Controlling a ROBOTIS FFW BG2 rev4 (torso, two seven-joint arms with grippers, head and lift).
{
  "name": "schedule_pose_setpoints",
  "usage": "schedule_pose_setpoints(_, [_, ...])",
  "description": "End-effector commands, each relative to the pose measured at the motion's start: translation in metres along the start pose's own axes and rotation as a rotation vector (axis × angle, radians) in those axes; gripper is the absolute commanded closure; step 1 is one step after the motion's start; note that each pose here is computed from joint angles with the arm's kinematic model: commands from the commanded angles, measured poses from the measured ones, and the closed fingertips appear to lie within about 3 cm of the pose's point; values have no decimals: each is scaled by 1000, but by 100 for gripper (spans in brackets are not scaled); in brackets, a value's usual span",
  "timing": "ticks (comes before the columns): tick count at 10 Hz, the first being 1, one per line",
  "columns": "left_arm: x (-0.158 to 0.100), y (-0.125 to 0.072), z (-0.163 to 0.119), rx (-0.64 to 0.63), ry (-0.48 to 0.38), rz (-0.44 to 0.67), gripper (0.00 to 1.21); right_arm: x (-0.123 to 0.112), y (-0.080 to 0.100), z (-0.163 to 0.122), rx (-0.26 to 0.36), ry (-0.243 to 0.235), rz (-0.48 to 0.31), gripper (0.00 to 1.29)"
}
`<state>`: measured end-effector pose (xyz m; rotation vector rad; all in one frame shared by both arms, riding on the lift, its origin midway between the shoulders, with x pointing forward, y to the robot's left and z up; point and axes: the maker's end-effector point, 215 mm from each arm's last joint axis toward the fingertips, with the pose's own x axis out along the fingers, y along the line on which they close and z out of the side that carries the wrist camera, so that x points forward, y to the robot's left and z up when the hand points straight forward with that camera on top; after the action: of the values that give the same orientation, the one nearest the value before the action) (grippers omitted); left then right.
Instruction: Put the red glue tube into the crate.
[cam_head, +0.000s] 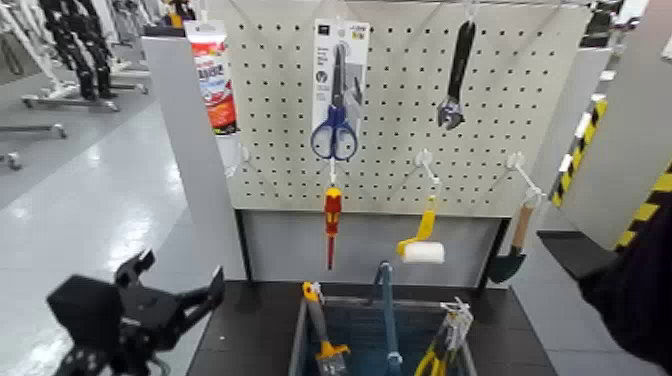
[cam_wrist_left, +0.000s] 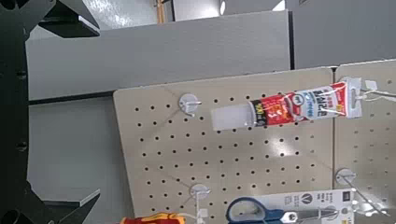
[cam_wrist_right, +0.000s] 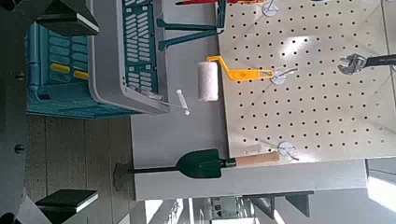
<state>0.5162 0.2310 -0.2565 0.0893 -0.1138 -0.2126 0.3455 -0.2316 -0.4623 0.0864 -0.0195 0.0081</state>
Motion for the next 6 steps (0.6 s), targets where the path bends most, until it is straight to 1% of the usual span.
schedule_pose_setpoints(1, [22, 12, 27, -19, -13, -36, 11, 0, 1, -2, 4, 4, -1, 8])
schedule_pose_setpoints(3, [40, 18, 50, -47, -33, -75, 10, 1, 1, -3, 6, 4, -4, 8])
schedule_pose_setpoints(4, [48, 23, 60, -61, -30, -100, 10, 1, 1, -3, 6, 4, -4, 8])
schedule_pose_setpoints(5, [55, 28, 70, -87, -42, -125, 10, 0, 1, -3, 9, 4, -4, 8])
schedule_pose_setpoints(6, [60, 34, 84, -86, -63, -129, 10, 0, 0, -3, 12, 4, -7, 8])
